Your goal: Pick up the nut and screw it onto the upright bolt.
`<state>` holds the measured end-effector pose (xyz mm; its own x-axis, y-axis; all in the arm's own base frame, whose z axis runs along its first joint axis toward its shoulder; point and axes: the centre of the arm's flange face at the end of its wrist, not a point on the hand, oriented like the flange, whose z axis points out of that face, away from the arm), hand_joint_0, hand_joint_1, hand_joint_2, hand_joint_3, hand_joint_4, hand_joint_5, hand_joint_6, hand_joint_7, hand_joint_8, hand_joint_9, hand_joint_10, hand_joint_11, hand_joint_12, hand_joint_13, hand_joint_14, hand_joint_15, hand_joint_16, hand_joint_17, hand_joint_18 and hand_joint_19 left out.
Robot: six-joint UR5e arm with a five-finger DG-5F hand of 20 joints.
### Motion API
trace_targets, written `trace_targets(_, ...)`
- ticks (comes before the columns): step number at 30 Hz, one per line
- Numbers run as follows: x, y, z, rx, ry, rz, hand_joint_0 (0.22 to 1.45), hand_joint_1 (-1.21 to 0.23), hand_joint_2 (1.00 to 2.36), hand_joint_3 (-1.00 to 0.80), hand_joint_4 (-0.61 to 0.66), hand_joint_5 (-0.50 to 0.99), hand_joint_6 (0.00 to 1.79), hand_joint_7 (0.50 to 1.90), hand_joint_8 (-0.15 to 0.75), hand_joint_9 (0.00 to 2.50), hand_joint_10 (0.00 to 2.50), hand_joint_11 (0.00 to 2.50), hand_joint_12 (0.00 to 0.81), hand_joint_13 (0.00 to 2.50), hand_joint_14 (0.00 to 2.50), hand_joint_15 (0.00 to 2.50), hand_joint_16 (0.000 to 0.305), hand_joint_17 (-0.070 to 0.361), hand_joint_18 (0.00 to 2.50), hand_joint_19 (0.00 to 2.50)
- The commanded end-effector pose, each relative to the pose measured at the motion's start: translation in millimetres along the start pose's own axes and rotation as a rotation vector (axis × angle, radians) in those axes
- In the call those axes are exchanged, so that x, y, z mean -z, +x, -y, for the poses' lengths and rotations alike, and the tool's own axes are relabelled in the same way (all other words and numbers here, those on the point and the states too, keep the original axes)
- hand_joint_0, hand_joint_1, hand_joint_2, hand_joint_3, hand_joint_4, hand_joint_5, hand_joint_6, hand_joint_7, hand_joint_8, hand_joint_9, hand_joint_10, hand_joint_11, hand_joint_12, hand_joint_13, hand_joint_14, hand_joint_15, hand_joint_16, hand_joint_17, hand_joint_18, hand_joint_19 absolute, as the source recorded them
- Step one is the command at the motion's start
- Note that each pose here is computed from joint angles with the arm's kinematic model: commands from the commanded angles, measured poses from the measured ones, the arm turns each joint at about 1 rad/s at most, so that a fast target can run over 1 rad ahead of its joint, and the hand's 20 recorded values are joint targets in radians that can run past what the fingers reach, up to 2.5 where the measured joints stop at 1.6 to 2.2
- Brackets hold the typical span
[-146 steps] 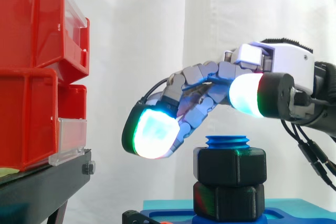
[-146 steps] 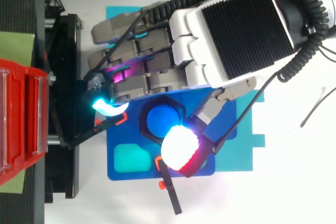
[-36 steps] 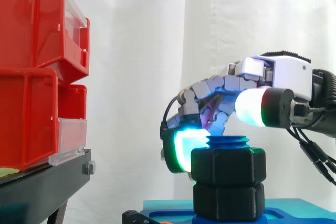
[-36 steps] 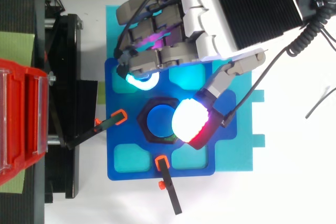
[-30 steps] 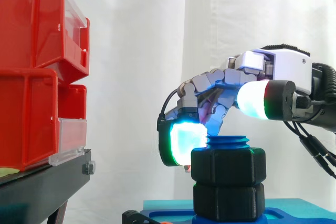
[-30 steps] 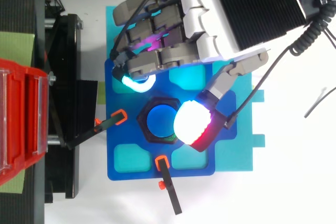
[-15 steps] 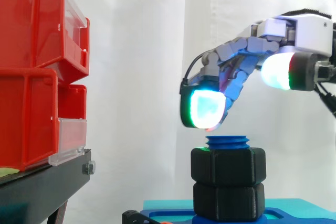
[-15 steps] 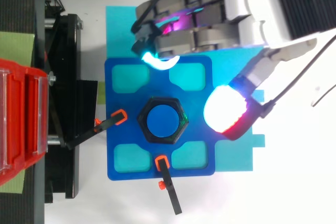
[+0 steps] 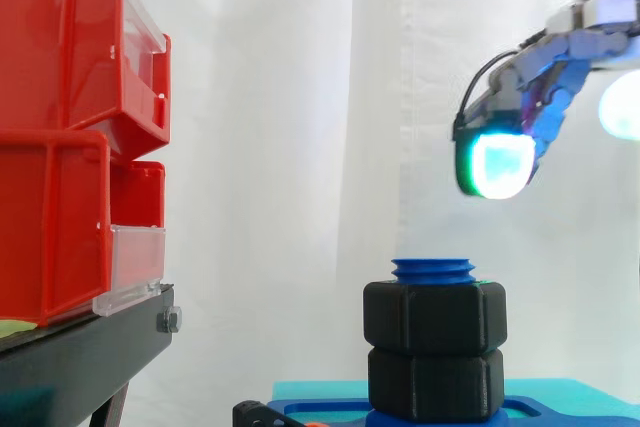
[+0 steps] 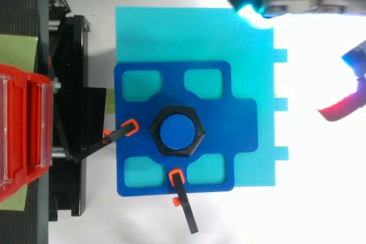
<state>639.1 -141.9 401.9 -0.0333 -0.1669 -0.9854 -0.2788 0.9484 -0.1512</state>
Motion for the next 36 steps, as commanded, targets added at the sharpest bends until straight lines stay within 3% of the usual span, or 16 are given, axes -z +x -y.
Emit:
trace_targets(1, 42.8, 10.1, -20.6, -0.049, 0.081, 0.055, 0.52, -0.32, 1.0, -0.5, 0.26, -0.11, 0.5, 0.89, 0.245, 0.89, 0.0, 0.0, 0.276, 0.57, 0.0, 0.0, 0.034, 0.076, 0.41, 0.12)
trace_targets(5, 67.0, 13.8, -35.1, -0.118, 0.122, 0.074, 0.53, -0.35, 1.0, -0.48, 0.22, -0.13, 0.5, 0.8, 0.228, 0.8, 0.0, 0.0, 0.287, 0.47, 0.0, 0.0, 0.034, 0.076, 0.29, 0.05)
trace_targets(7, 81.6, 23.2, -40.8, -0.169, 0.168, 0.073, 0.53, -0.36, 1.0, -0.48, 0.19, -0.15, 0.5, 0.74, 0.218, 0.67, 0.0, 0.0, 0.302, 0.36, 0.0, 0.0, 0.036, 0.081, 0.15, 0.0)
trace_targets(11, 101.1, 31.1, -51.2, -0.309, 0.252, 0.109, 0.52, -0.36, 1.0, -0.48, 0.16, -0.2, 0.5, 0.63, 0.205, 0.41, 0.0, 0.0, 0.341, 0.16, 0.0, 0.0, 0.04, 0.089, 0.0, 0.0)
trace_targets(12, 102.6, 33.1, -52.5, -0.33, 0.259, 0.107, 0.52, -0.36, 1.0, -0.48, 0.15, -0.2, 0.5, 0.62, 0.205, 0.38, 0.0, 0.0, 0.344, 0.13, 0.0, 0.0, 0.041, 0.092, 0.0, 0.0)
trace_targets(13, 103.4, 36.2, -52.6, -0.389, 0.282, 0.108, 0.52, -0.37, 1.0, -0.48, 0.14, -0.21, 0.5, 0.61, 0.201, 0.33, 0.0, 0.0, 0.349, 0.1, 0.0, 0.0, 0.042, 0.093, 0.0, 0.0)
trace_targets(16, 104.6, 39.3, -51.4, -0.491, 0.311, 0.11, 0.51, -0.36, 1.0, -0.49, 0.12, -0.22, 0.5, 0.59, 0.204, 0.27, 0.0, 0.0, 0.358, 0.07, 0.0, 0.0, 0.043, 0.097, 0.0, 0.0)
trace_targets(18, 105.3, 40.5, -51.1, -0.593, 0.335, 0.119, 0.51, -0.35, 1.0, -0.5, 0.11, -0.23, 0.5, 0.58, 0.201, 0.24, 0.0, 0.0, 0.359, 0.05, 0.0, 0.0, 0.044, 0.1, 0.0, 0.0)
trace_targets(21, 106.0, 41.1, -49.7, -0.64, 0.356, 0.128, 0.5, -0.34, 1.0, -0.5, 0.09, -0.23, 0.5, 0.57, 0.194, 0.21, 0.0, 0.0, 0.357, 0.04, 0.0, 0.0, 0.044, 0.1, 0.0, 0.0)
trace_targets(25, 113.1, 45.8, -41.5, -0.829, 0.46, 0.16, 0.5, -0.34, 1.0, -0.5, 0.08, -0.24, 0.5, 0.57, 0.191, 0.19, 0.0, 0.0, 0.357, 0.02, 0.0, 0.0, 0.045, 0.101, 0.0, 0.0)
trace_targets(28, 117.0, 49.0, -41.0, -0.879, 0.48, 0.146, 0.49, -0.34, 1.0, -0.5, 0.08, -0.24, 0.5, 0.57, 0.189, 0.16, 0.0, 0.0, 0.357, 0.02, 0.0, 0.0, 0.045, 0.101, 0.0, 0.0)
trace_targets(30, 122.7, 54.0, -42.8, -0.945, 0.499, 0.109, 0.49, -0.34, 1.0, -0.5, 0.08, -0.24, 0.5, 0.57, 0.189, 0.16, 0.0, 0.0, 0.356, 0.01, 0.0, 0.0, 0.045, 0.101, 0.0, 0.0)
trace_targets(36, 126.5, 57.2, -44.5, -1.026, 0.51, 0.092, 0.49, -0.34, 1.0, -0.5, 0.04, -0.24, 0.5, 0.57, 0.185, 0.16, 0.0, 0.0, 0.349, 0.01, 0.0, 0.0, 0.044, 0.099, 0.0, 0.0)
